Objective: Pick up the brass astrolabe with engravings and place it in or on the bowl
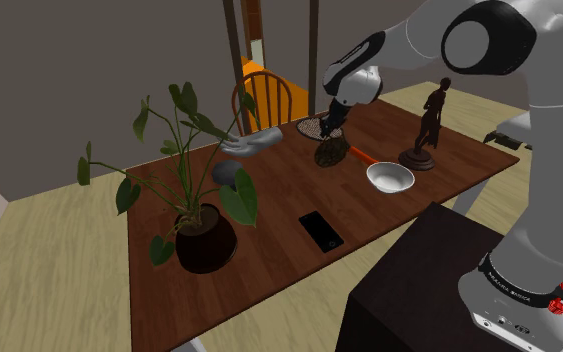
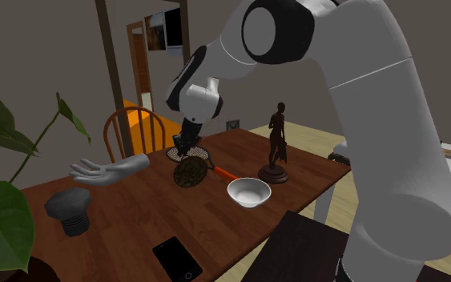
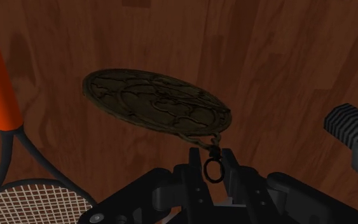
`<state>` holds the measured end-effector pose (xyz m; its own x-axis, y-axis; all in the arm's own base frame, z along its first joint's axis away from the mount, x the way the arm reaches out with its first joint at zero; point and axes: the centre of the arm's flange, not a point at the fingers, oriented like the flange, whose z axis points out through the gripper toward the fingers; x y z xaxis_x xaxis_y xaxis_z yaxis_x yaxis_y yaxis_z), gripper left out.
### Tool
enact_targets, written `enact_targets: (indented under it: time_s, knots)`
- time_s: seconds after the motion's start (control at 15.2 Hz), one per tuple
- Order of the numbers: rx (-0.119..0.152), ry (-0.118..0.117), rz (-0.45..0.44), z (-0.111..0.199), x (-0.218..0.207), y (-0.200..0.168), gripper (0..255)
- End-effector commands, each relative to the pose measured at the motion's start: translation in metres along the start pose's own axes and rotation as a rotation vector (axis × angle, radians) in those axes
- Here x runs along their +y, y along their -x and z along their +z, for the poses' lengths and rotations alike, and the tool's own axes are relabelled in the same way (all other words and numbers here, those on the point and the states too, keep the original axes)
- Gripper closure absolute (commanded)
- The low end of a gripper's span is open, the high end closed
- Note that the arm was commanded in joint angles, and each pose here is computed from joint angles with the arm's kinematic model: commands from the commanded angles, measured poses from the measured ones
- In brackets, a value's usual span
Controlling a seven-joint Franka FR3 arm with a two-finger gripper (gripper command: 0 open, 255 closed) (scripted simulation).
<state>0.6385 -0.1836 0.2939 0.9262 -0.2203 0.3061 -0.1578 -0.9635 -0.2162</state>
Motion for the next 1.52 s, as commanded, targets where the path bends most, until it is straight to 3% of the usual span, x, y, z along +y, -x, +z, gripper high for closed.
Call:
enact_targets:
  time_s: [0.0,0.92,1.45]
  knots:
    - [0.000,0.000,0.000,-0.011,-0.002,-0.004,255]
    - [0.000,0.000,0.000,-0.077,-0.017,-0.025,255]
    - [0.000,0.000,0.000,-0.144,0.036,0.035,255]
